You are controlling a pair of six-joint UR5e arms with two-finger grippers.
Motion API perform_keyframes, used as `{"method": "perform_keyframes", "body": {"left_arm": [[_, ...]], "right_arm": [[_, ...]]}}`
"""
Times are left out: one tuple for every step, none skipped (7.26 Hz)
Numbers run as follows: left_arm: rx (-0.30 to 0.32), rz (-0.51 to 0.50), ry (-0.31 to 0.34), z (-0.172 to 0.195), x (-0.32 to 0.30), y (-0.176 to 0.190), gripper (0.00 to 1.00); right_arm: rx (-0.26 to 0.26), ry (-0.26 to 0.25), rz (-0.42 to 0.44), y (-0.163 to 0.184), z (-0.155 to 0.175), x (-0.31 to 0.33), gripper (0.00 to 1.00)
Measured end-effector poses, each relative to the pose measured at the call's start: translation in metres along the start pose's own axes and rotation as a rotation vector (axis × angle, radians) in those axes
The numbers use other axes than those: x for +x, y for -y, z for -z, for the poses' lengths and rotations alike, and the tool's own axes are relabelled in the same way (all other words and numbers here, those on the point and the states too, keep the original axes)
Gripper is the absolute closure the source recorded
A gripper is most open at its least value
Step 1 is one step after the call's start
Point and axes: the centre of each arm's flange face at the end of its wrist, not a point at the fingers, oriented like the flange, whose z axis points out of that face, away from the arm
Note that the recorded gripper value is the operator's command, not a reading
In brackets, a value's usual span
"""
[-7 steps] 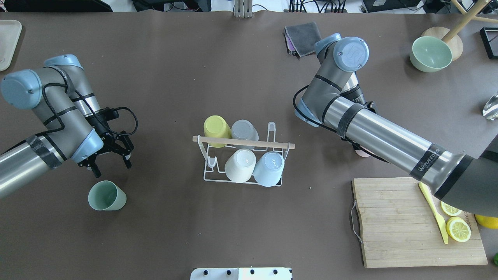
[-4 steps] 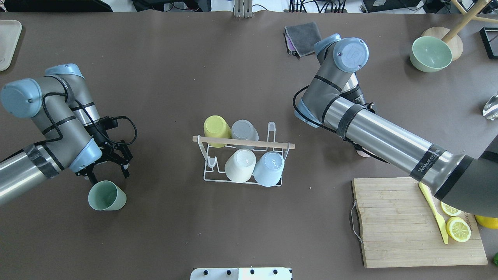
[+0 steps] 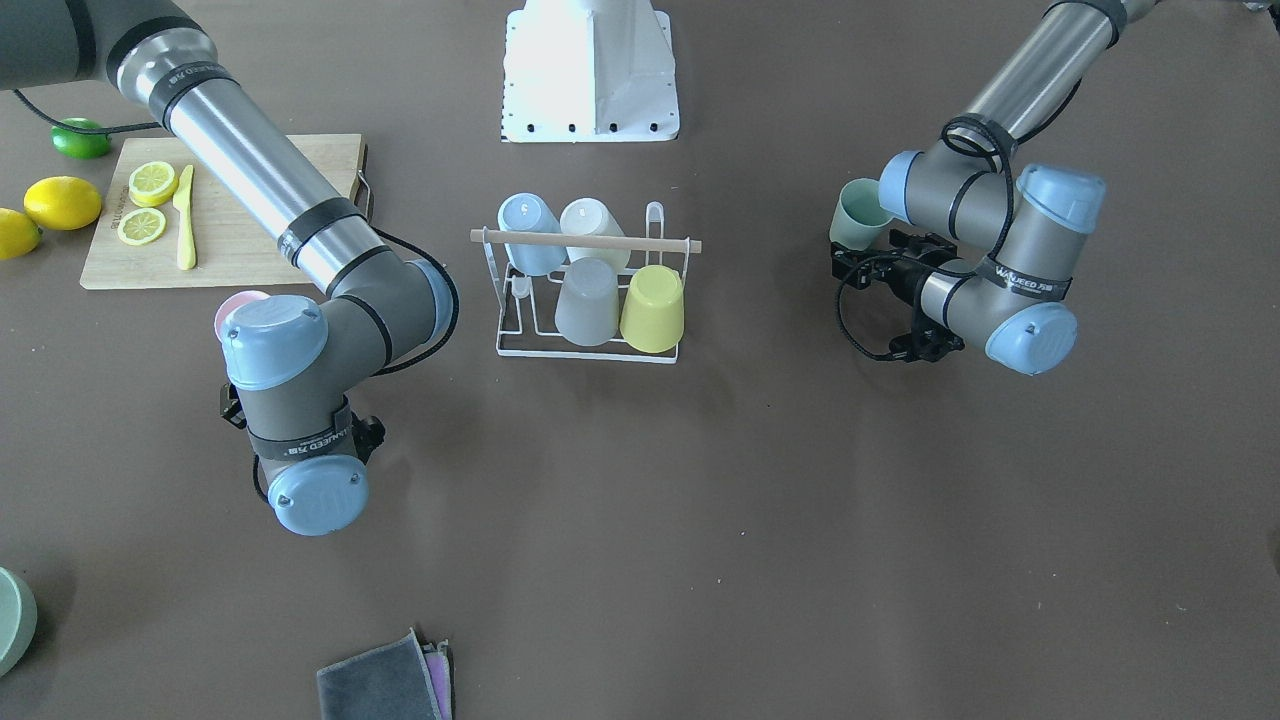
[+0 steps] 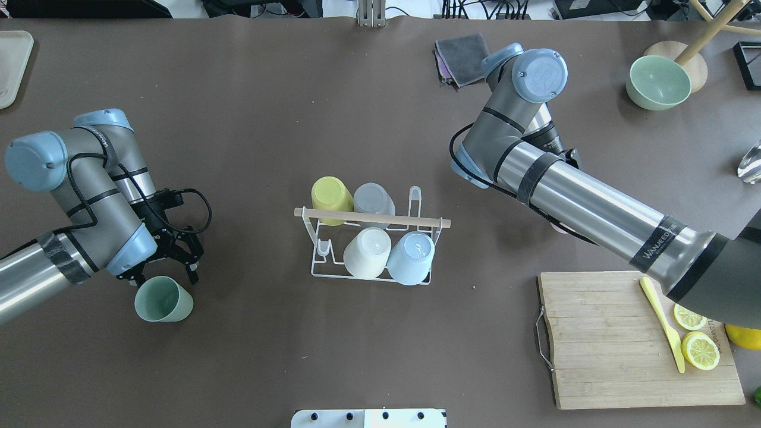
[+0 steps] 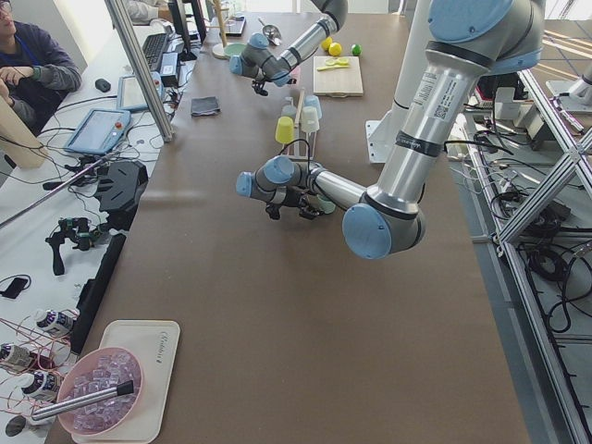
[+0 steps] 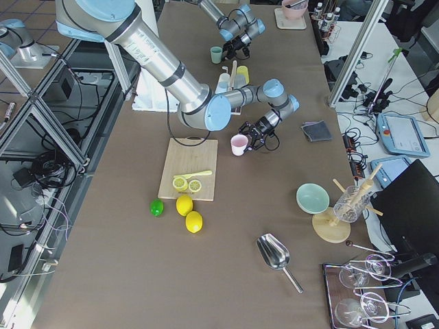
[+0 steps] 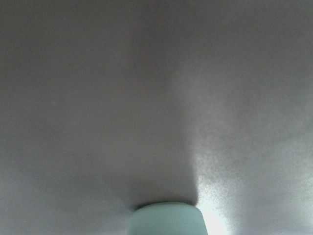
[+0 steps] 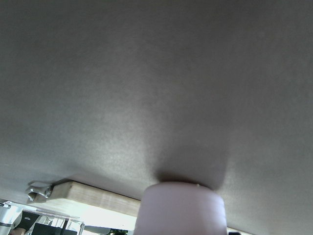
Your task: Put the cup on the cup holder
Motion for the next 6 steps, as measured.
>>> {"method": "perform_keyframes", "body": {"left_arm": [[-0.005,-0.002,0.004,-0.004,0.001,0.0,0.03],[-0.009,-0.004,0.007,-0.007,0.002,0.0,0.03],[-0.011,-0.005,0.008,-0.009,0.003,0.0,0.03],[-0.012,-0.005,0.009,-0.01,0.003,0.0,0.03],[-0.014,-0.006,0.01,-0.011,0.003,0.0,0.04],[-0.016,-0.006,0.012,-0.013,0.004,0.0,0.07]], "right_arm": [[0.008,-0.015,-0.007,-0.014,0.009,0.005,0.47],[0.04,-0.026,-0.02,-0.036,0.023,0.017,0.47],[0.092,-0.035,-0.034,-0.065,0.04,0.029,0.47],[0.158,-0.047,-0.045,-0.094,0.059,0.035,0.47],[0.239,-0.064,-0.054,-0.122,0.078,0.036,0.46],[0.346,-0.071,-0.065,-0.147,0.095,0.039,0.46]]}}
